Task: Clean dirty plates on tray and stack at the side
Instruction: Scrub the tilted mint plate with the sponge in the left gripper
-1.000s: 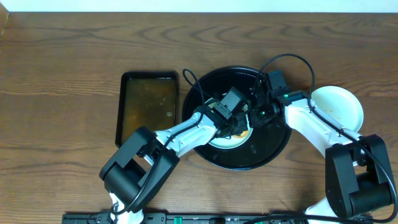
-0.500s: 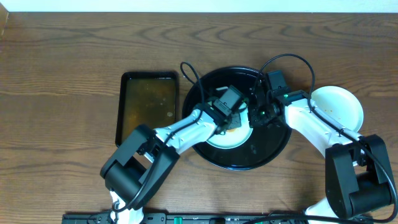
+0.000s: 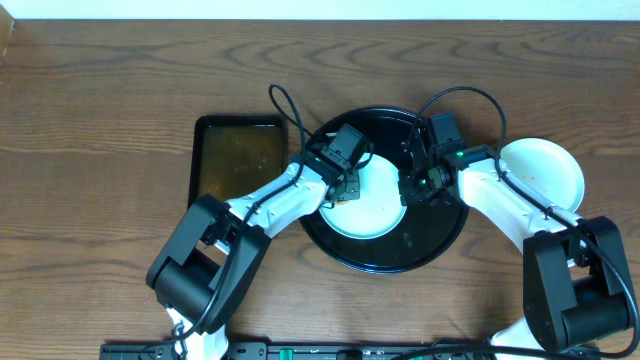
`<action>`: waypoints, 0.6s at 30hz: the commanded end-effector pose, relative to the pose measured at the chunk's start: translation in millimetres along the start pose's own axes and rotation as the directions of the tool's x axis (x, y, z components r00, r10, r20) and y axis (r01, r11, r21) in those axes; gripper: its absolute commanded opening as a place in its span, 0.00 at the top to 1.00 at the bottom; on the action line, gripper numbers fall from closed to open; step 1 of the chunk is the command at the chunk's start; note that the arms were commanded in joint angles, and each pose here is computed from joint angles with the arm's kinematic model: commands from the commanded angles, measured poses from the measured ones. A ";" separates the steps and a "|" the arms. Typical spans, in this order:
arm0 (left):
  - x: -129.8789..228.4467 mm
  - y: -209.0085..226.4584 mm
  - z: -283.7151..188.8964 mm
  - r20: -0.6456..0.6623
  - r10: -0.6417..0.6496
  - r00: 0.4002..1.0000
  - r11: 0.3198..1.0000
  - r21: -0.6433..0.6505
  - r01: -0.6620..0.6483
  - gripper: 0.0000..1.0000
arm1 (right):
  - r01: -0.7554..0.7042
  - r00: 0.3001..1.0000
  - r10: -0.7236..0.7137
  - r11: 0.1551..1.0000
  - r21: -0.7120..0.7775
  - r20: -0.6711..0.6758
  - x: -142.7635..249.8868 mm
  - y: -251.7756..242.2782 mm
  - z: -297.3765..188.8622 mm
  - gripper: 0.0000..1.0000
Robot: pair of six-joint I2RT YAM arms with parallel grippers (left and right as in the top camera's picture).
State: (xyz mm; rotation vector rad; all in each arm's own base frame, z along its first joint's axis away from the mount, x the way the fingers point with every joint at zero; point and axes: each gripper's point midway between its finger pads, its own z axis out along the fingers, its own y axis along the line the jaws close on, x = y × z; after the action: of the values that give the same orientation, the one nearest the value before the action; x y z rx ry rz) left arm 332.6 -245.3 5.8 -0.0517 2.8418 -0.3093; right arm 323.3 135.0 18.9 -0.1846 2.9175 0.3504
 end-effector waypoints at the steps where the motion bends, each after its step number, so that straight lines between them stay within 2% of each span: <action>1: 49.3 -46.1 1.2 -0.215 0.051 0.975 0.968 0.252 0.005 0.93 | -0.002 1.000 0.002 1.000 0.010 -0.011 2.0 0.7 1.8 0.99; 4: 56.9 -75.7 -4.0 -0.210 0.092 0.973 0.939 0.345 -0.015 0.92 | -0.002 1.000 0.002 1.000 0.010 -0.011 1.9 0.6 1.7 0.99; 12: 58.3 -96.5 -6.1 -0.221 -0.014 0.975 0.928 0.361 0.095 0.92 | -0.003 1.000 0.003 1.000 0.010 -0.010 1.8 0.5 1.7 0.99; 18: 54.5 -95.9 1.7 -0.212 -0.074 0.974 0.930 0.337 0.144 0.92 | -0.003 1.000 0.003 1.000 0.010 -0.010 1.8 0.5 1.7 0.99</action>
State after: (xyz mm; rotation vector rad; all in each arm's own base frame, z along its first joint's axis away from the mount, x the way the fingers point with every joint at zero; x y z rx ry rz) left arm 284.4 -346.1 26.1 -0.0264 2.8951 -0.9191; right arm 323.1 135.1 18.9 -0.1846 2.9183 0.3507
